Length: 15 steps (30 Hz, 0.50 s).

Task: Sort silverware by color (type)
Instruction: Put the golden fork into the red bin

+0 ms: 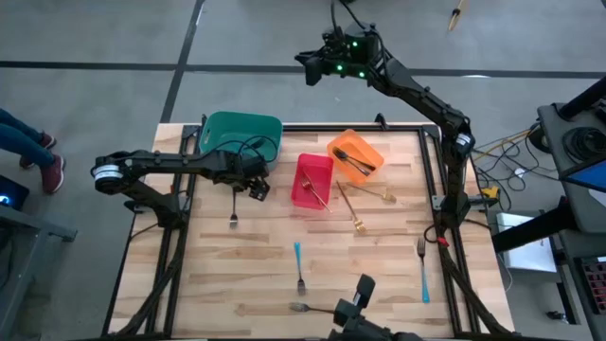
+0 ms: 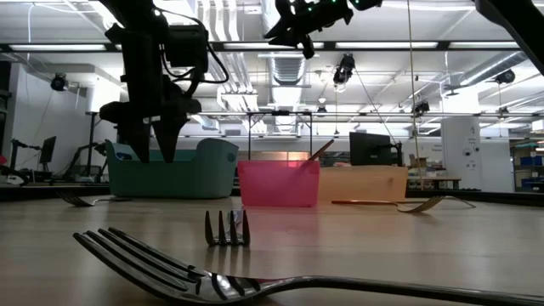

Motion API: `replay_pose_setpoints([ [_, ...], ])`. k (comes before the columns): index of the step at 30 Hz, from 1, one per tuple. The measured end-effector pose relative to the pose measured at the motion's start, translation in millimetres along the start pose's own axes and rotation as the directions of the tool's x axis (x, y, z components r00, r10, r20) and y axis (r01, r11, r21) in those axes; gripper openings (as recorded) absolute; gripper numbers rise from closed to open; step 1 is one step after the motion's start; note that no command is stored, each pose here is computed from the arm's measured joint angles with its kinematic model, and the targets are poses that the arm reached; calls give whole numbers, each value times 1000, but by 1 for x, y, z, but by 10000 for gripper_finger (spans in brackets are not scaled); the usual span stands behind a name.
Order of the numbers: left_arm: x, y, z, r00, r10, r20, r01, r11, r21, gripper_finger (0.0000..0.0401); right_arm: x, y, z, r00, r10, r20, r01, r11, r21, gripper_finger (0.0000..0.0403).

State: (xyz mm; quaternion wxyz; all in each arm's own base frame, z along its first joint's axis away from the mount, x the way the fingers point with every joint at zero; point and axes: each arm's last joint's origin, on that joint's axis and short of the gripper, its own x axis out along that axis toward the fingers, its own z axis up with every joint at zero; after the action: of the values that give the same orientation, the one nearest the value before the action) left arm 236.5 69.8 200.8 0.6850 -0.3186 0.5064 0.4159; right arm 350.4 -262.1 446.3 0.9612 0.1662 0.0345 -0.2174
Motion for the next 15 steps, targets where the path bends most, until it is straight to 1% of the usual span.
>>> replay_pose_setpoints([
  [6,0,0,0,1000,2,-3,-2,1000,1,263,3,13,-6,999,27,-27,-27,1000,1,73],
  [12,-1,-1,-2,1000,-1,-4,1,1000,11,263,5,25,-14,996,45,-83,-44,999,9,75],
  [15,-1,-3,-4,1000,-4,-5,5,1000,22,263,6,30,-18,992,53,-114,-47,997,57,72],
])
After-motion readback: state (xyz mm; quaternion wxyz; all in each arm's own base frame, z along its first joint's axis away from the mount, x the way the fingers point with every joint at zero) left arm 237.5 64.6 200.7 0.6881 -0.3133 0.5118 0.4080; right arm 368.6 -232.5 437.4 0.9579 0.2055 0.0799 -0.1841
